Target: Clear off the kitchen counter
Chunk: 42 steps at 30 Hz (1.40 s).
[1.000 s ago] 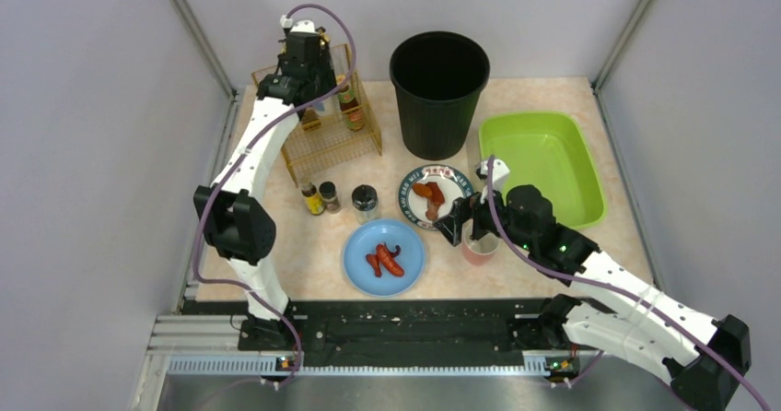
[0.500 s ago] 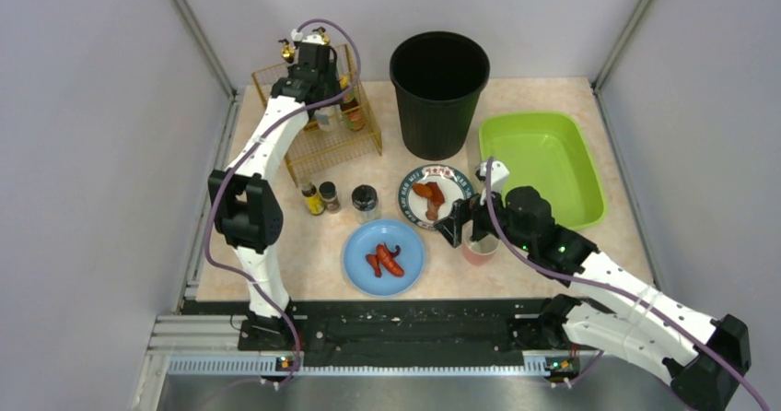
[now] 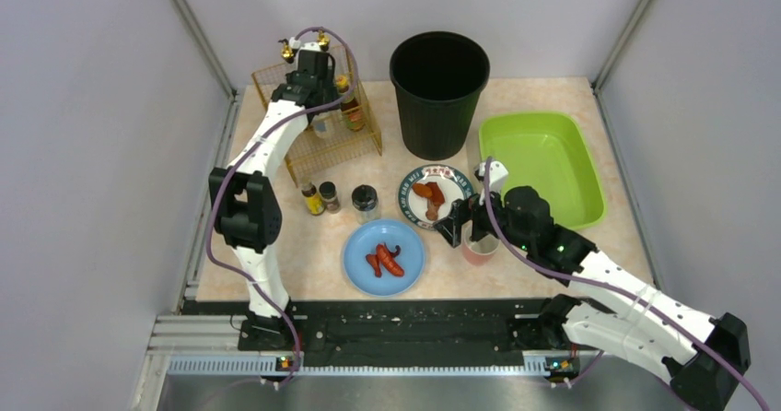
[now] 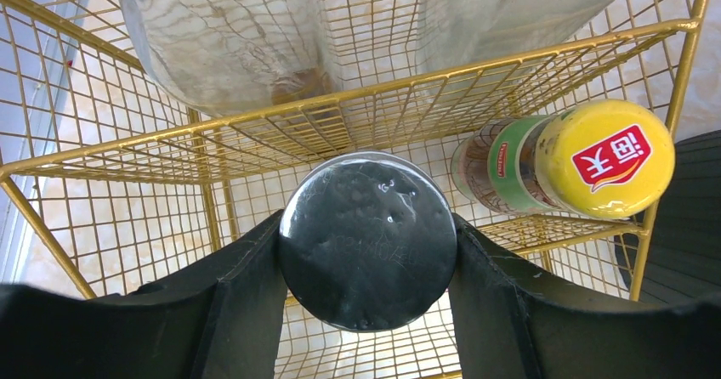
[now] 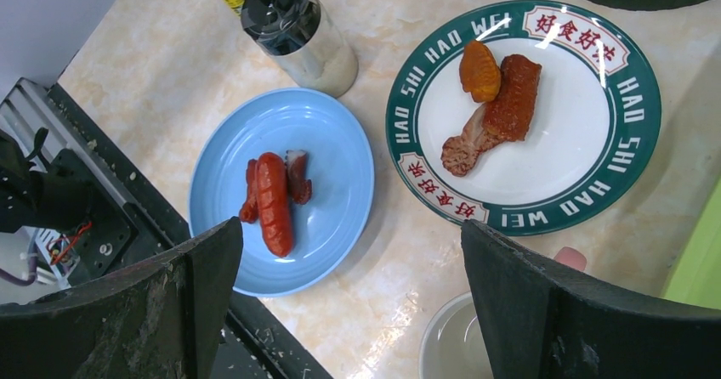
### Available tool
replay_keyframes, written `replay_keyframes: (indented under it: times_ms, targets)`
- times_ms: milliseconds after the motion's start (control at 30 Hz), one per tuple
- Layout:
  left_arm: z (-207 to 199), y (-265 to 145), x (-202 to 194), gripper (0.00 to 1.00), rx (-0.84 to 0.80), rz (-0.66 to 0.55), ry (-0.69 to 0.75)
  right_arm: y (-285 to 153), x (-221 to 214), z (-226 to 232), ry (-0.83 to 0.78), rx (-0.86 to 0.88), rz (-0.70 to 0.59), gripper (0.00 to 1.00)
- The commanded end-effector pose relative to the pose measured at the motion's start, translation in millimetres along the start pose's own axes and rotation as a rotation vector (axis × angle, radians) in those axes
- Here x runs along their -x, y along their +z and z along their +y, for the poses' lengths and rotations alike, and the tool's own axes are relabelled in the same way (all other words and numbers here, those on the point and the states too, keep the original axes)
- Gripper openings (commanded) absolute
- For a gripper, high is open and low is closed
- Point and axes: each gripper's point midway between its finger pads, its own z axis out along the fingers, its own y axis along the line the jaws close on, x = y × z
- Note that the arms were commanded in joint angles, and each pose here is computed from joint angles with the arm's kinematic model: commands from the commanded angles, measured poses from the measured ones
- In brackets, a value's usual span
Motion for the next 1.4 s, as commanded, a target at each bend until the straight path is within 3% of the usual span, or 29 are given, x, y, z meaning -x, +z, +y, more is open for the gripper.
replay_keyframes:
  times_ms: [0,400,533,767,1000,1367]
  targets:
    - [6.2,-0.5,14.8,0.45,0.025,-0.058,-0.029,0.4,9.7,4.1,-0.013,0.013,-0.033,0.98]
    - [5.8,4.1,-0.6,0.69,0.015,-0.014,-0.008,1.1,11.5,6.1,-0.014,0.024,-0.034,0.98]
    - [5.7,2.9,-1.1,0.83,0.014,-0.007,-0.006,0.8,10.8,5.3,-0.011,0.020,-0.038,0.99]
    - [7.2,-24.3,15.0,0.99,-0.019,-0.040,-0.022,0.4,12.6,6.3,-0.010,0.024,-0.043,0.99]
    - [12.6,-69.8,15.9,0.99,-0.084,-0.056,-0.028,0.3,13.1,7.2,-0.009,0.029,-0.047,0.99]
    - [30.9,-138.8,-25.5,0.99,-0.106,-0.069,-0.038,-1.3,15.6,8.0,-0.010,0.030,-0.052,0.99]
